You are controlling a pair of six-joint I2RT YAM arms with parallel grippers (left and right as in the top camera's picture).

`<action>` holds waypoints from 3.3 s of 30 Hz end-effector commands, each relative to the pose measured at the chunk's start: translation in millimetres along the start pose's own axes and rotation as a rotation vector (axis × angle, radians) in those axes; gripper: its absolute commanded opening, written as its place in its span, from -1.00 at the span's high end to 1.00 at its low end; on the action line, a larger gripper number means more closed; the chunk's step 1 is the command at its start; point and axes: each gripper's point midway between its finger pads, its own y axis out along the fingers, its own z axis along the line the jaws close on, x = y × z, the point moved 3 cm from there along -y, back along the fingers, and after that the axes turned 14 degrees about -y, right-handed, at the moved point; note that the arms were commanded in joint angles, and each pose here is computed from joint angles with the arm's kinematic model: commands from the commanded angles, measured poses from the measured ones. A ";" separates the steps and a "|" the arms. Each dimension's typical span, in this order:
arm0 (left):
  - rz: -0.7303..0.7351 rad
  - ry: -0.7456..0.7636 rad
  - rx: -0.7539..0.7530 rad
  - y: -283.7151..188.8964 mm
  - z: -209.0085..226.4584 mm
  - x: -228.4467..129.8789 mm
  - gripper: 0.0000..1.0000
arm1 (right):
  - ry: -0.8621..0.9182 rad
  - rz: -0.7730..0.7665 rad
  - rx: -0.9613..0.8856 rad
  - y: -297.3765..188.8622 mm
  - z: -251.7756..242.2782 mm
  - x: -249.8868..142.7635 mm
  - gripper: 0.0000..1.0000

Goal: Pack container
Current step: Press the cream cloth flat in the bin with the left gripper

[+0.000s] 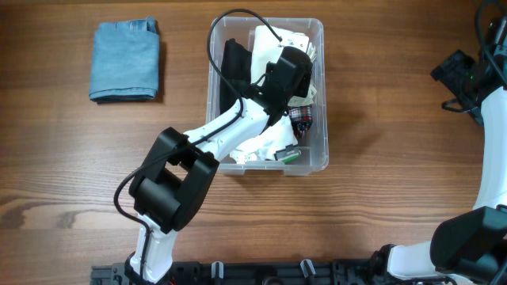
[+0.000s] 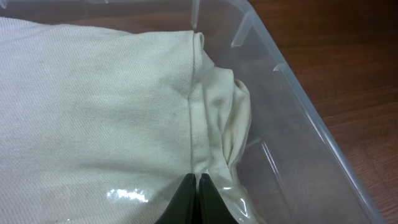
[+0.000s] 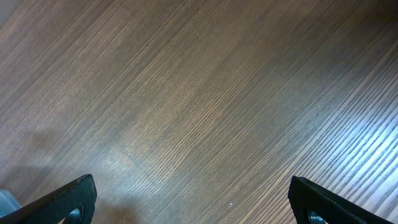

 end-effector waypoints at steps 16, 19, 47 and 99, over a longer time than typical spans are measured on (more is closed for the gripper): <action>-0.252 -0.067 0.118 -21.2 19.1 60.3 0.92 | 0.013 0.001 -0.007 2.2 -0.4 0.0 -1.00; -0.197 -0.060 0.133 -9.6 30.2 47.2 0.92 | 0.013 0.002 -0.007 2.2 -0.3 0.0 -0.99; -0.152 -0.078 0.038 -33.1 -0.1 48.3 0.92 | 0.013 0.002 -0.007 2.2 -0.3 0.0 -0.99; -0.298 -0.024 0.116 -28.8 18.0 75.0 0.89 | 0.013 0.002 -0.007 2.2 -0.3 0.0 -0.99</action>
